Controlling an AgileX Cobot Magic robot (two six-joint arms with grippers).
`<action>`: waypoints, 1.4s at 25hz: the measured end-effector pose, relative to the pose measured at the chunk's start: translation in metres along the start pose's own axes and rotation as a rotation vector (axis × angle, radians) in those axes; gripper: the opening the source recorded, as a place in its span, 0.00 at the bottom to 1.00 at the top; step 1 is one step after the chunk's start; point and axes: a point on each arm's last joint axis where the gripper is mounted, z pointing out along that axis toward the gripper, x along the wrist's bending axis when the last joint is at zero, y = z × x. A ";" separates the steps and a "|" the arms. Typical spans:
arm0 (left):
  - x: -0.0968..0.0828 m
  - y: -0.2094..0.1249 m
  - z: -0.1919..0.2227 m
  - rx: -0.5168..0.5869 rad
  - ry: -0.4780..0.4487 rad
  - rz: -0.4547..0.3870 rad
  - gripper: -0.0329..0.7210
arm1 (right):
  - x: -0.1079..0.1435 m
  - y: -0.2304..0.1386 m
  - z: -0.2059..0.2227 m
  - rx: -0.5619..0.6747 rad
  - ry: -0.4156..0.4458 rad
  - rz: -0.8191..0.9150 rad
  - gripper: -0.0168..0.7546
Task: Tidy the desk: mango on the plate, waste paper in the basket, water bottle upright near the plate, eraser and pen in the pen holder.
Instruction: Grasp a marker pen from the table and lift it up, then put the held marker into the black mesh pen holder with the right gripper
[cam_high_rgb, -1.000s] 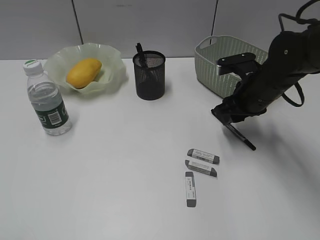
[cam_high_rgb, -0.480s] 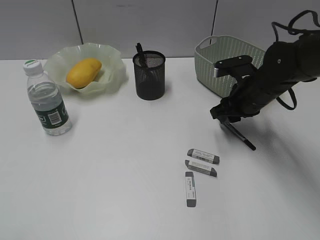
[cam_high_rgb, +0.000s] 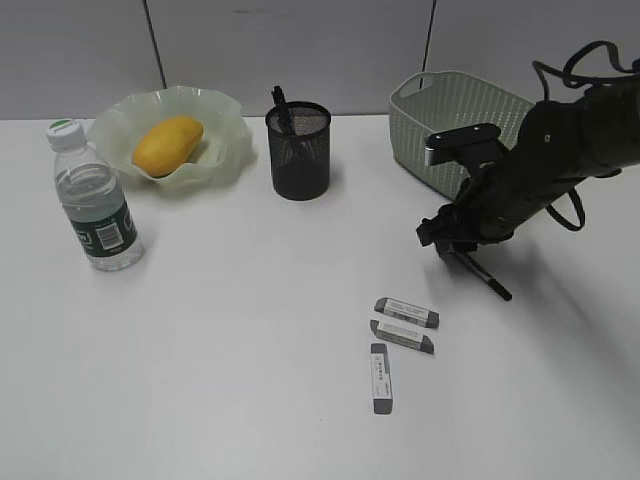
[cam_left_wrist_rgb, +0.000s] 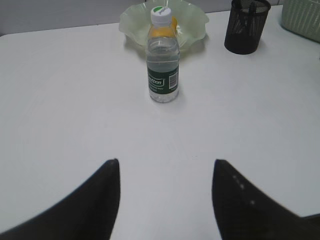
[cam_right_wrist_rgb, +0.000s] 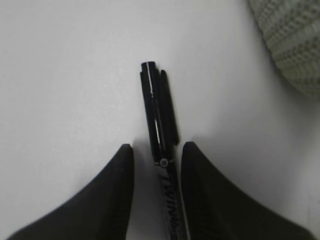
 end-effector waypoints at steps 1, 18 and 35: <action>0.000 0.000 0.000 0.000 0.000 0.000 0.64 | 0.000 0.000 0.000 -0.001 0.000 0.003 0.37; 0.000 0.000 0.000 0.000 0.000 0.000 0.64 | -0.009 -0.011 0.003 -0.018 -0.021 0.091 0.15; 0.000 0.000 0.000 0.000 0.000 0.000 0.63 | 0.077 0.055 -0.113 -0.831 0.068 -0.056 0.15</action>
